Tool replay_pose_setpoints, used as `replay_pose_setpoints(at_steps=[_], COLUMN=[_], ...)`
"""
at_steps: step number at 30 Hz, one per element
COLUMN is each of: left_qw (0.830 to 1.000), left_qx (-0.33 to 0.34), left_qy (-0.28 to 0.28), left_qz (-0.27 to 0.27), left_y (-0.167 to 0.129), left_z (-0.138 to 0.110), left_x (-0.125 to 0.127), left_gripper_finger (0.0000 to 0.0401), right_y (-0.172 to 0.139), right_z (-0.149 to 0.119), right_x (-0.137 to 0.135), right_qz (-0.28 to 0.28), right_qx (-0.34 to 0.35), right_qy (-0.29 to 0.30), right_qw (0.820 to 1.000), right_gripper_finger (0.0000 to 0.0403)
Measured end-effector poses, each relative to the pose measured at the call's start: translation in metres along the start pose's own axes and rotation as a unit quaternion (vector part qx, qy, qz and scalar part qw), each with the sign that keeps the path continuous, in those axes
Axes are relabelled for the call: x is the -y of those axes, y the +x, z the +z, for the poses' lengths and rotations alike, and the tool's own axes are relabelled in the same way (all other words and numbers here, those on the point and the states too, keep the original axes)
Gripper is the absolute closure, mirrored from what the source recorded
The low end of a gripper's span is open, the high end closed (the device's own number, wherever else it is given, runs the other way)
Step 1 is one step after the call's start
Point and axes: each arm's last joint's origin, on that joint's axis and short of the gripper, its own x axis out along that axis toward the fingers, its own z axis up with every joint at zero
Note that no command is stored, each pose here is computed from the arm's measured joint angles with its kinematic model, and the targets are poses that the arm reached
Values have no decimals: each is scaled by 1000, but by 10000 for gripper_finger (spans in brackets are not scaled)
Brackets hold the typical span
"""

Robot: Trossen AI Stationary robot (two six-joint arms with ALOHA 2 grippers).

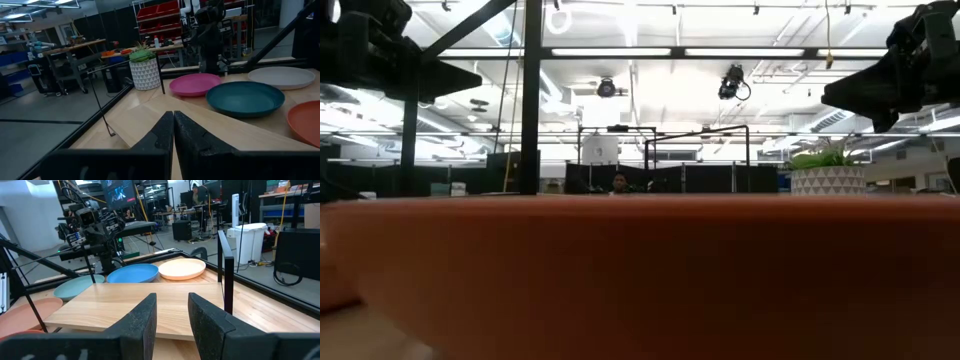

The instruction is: Place and stack plates onto a shelf

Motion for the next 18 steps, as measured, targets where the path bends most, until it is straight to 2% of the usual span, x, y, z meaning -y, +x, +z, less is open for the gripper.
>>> replay_pose_setpoints(at_steps=[15, 18], left_qw=[1000, 999], left_qx=[0, 3], left_qy=[-2, -54], left_qz=[0, -7], left_y=[0, 0], left_z=[0, 0], left_x=[0, 0], left_gripper_finger=[381, 381], right_y=[0, 0], right_z=[0, 0], right_x=[0, 0], right_qz=[0, 0], right_qx=[0, 0], right_qy=[-1, -13], right_qw=[1000, 1000], right_gripper_finger=[284, 284])
